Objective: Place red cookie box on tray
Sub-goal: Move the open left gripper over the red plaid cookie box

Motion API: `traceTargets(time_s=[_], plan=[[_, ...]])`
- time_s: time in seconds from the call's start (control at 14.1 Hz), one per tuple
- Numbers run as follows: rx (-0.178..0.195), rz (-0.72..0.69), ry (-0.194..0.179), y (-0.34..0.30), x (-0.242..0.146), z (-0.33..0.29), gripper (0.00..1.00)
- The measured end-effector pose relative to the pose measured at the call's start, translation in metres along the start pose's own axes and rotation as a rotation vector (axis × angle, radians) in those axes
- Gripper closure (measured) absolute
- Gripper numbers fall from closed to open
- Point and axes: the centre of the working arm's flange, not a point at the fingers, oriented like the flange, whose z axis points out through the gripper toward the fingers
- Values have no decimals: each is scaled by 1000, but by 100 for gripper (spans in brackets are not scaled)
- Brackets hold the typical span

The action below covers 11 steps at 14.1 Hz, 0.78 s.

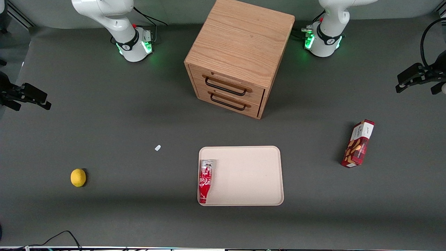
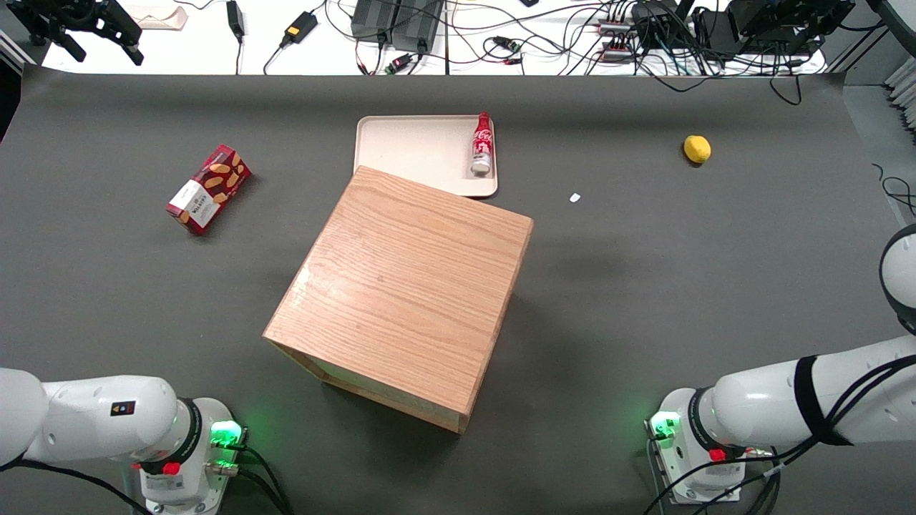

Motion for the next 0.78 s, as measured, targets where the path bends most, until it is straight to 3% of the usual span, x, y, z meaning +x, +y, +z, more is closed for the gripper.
traceTargets(time_s=[0.42, 0.78], plan=[[-2, -1, -15, -2, 4, 9, 0], [6, 76, -100, -10, 37, 73, 0]])
